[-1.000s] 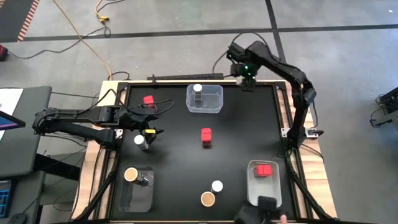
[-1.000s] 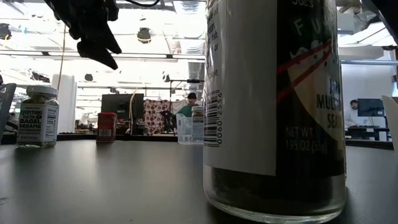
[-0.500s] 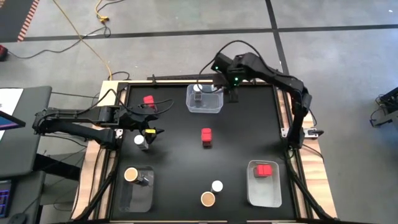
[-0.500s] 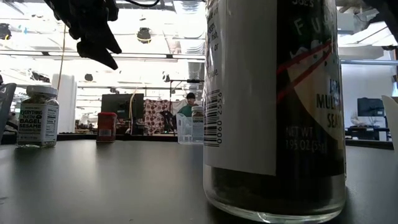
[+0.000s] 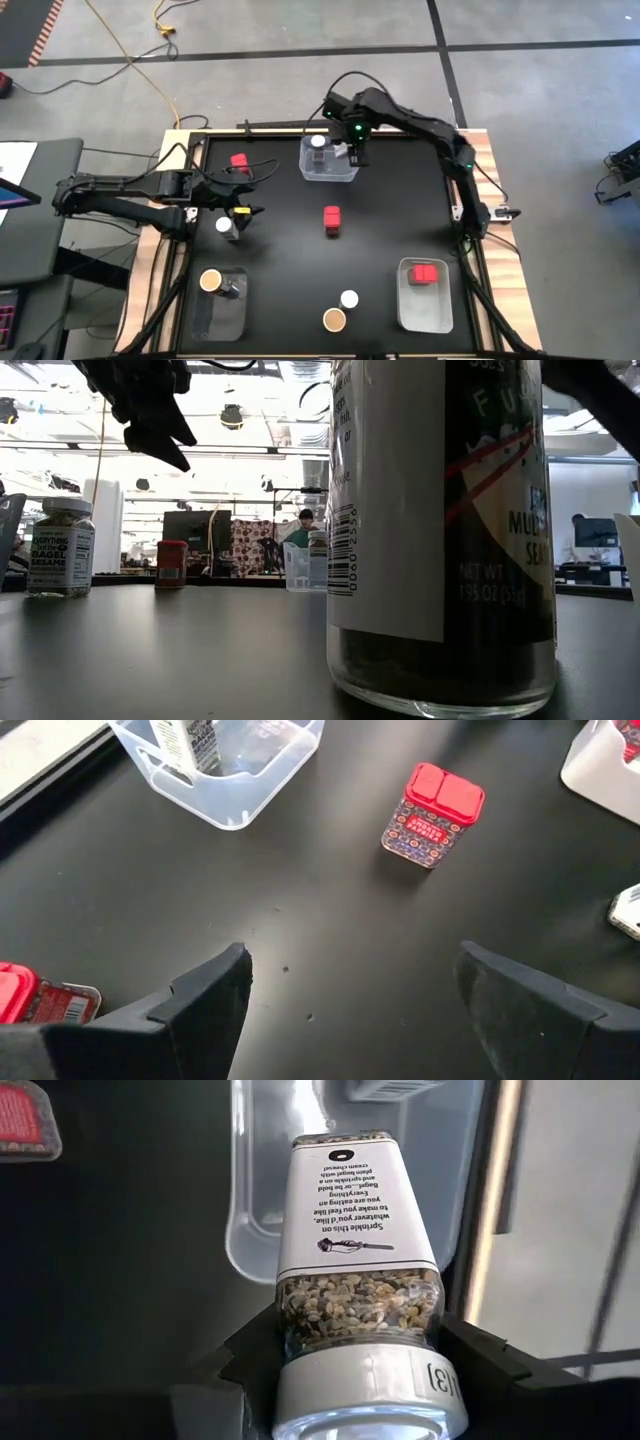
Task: Sort spices by type
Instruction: Put the top right white spice bottle into the transparent bin
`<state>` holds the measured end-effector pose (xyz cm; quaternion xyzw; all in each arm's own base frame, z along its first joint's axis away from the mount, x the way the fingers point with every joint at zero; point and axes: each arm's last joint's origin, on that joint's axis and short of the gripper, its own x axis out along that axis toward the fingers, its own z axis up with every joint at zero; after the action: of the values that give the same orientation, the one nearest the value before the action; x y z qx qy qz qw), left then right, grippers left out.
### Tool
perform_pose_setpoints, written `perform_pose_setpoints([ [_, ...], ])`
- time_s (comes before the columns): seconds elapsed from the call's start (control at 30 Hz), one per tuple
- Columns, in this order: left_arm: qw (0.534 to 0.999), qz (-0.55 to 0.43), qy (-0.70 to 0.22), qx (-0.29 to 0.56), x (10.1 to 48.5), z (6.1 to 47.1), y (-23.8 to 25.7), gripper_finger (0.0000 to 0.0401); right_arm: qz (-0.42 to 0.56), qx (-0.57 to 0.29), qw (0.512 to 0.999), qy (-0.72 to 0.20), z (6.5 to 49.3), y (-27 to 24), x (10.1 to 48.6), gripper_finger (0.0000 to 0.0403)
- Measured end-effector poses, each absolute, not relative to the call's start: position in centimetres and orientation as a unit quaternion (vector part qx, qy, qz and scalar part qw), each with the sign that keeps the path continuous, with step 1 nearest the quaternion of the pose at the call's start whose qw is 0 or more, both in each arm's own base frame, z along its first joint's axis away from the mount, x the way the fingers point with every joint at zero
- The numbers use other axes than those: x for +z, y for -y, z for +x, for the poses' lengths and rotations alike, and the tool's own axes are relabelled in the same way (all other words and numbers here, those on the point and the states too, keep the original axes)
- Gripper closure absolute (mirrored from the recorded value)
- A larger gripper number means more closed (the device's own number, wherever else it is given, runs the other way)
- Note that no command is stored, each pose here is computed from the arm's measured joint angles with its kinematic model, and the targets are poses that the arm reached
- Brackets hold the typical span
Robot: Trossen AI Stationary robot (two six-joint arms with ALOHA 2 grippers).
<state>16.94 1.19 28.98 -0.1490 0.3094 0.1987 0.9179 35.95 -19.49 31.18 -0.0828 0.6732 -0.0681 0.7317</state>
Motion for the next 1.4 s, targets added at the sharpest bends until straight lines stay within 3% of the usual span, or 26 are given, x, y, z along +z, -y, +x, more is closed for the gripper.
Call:
perform_pose_setpoints([
  [0.5, 0.916, -0.143, -0.305, 0.217, 29.0, 16.9, -1.3, 0.0068, -0.023, -0.047, 0.676, -0.735, 38.8, 22.4, 25.0, 0.0183],
  [1.4, 0.915, -0.140, -0.308, 0.219, 28.9, 16.9, -1.3, 0.0068, -0.015, -0.073, 0.694, -0.716, 39.0, 24.2, 24.1, 0.0164],
])
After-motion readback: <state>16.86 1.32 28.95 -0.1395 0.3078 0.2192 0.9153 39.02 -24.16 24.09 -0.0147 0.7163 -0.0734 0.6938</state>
